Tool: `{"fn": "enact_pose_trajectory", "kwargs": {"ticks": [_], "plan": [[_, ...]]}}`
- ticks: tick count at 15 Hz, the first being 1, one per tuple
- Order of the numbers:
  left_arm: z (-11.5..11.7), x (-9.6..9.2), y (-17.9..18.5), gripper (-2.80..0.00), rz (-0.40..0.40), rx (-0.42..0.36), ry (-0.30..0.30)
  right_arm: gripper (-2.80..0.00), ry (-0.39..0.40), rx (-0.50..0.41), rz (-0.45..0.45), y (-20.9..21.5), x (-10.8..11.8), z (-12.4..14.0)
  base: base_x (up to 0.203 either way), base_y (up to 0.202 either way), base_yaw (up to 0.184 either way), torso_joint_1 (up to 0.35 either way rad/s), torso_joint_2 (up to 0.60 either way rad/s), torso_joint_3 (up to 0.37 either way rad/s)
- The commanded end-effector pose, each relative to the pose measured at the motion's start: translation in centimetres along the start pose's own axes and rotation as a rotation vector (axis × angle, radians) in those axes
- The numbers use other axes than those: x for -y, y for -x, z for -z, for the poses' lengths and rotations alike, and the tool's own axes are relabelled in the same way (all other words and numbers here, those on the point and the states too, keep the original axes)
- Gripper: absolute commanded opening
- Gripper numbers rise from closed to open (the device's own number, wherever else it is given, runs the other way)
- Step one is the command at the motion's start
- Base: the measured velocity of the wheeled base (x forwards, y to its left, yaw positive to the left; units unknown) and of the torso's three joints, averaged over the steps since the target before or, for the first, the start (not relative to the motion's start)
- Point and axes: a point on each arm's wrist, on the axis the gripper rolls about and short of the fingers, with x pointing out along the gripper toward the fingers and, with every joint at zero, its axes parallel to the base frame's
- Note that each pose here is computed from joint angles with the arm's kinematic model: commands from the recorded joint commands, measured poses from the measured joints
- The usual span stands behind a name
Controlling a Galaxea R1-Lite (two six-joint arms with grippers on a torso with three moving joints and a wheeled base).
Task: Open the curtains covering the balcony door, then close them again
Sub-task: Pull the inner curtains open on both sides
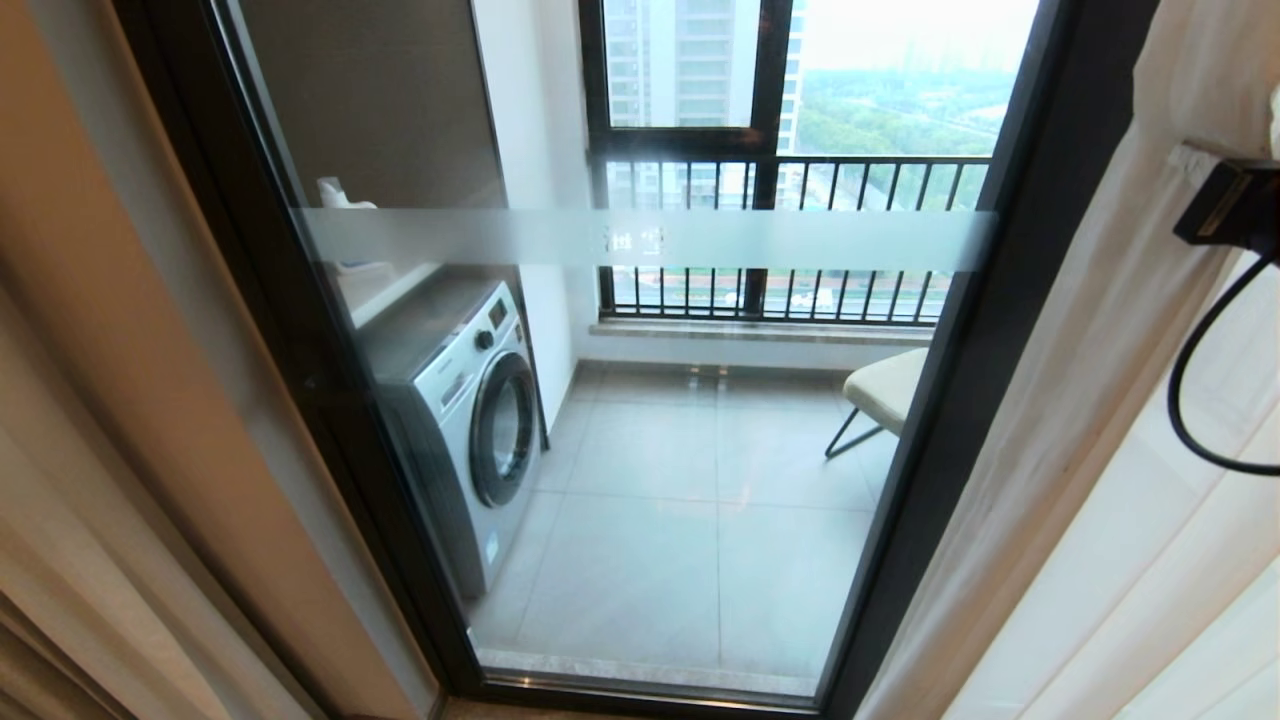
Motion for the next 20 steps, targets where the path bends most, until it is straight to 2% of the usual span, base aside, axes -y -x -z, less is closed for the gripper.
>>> {"fn": "enact_pose_trajectory", "kwargs": {"ticks": [1, 13, 20], "plan": [[0.0, 0.0, 0.0, -2.8, 0.0, 0.001, 0.0, -2.8, 0.007, 0.024, 0.002, 0.9, 0.0, -0.6, 0.0, 0.0, 0.0, 0.0, 0.0, 0.0], [0.0, 0.0, 0.0, -2.8, 0.0, 0.001, 0.0, -2.8, 0.021, 0.031, 0.051, 2.0, 0.9, -1.2, 0.0, 0.0, 0.0, 0.0, 0.0, 0.0], [0.0, 0.0, 0.0, -2.8, 0.0, 0.001, 0.0, -2.8, 0.019, 0.011, 0.053, 2.7, 0.9, -0.6, 0.0, 0.0, 0.0, 0.0, 0.0, 0.0]]}}
